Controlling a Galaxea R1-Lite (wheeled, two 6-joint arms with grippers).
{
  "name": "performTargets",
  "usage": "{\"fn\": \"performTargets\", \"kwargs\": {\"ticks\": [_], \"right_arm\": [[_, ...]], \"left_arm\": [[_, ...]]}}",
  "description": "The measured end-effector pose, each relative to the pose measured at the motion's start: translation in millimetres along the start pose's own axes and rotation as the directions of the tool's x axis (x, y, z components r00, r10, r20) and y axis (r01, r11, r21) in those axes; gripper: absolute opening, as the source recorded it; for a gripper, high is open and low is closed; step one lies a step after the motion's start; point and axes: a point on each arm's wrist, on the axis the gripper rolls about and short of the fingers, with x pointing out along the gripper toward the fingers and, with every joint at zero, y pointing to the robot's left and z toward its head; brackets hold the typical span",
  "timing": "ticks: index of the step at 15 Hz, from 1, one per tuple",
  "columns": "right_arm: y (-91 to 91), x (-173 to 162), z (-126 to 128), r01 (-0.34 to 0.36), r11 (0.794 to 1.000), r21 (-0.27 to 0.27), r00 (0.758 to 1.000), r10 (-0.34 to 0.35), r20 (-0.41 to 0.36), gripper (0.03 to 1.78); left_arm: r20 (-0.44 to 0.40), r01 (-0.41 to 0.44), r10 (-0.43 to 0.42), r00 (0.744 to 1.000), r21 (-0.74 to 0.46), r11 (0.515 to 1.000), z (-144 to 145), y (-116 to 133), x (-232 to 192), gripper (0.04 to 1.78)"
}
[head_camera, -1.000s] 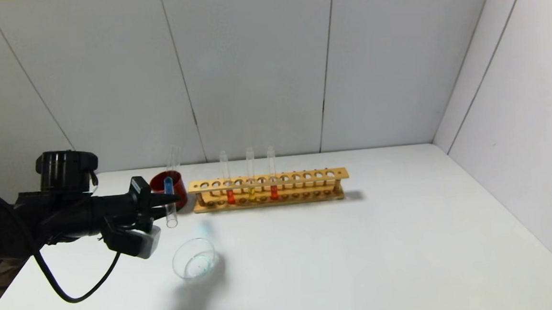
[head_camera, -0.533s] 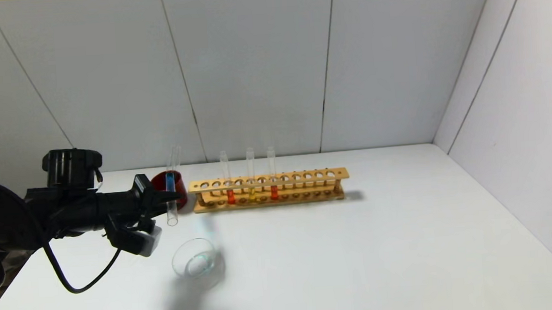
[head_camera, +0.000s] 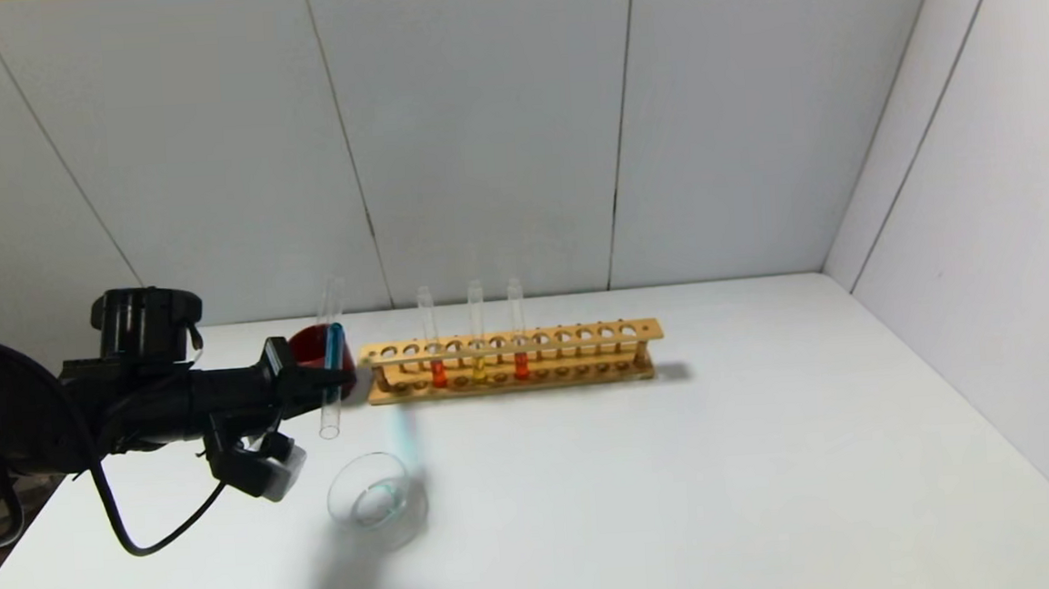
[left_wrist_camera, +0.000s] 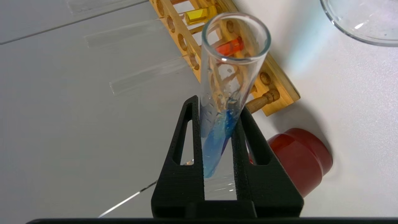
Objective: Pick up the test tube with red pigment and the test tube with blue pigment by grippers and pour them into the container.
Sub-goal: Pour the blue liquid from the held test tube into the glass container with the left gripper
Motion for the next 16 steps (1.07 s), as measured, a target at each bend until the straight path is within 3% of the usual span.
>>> {"fn": "performTargets", "kwargs": {"ticks": [16], "right_arm": [[0.0,0.0,0.0,0.000,1.000,0.000,1.000,0.000,0.000,1.75]], "left_arm": [[0.032,-0.036,0.032,0.999,0.131,0.991,-15.0,-5.9,20.6,0.31]]}}
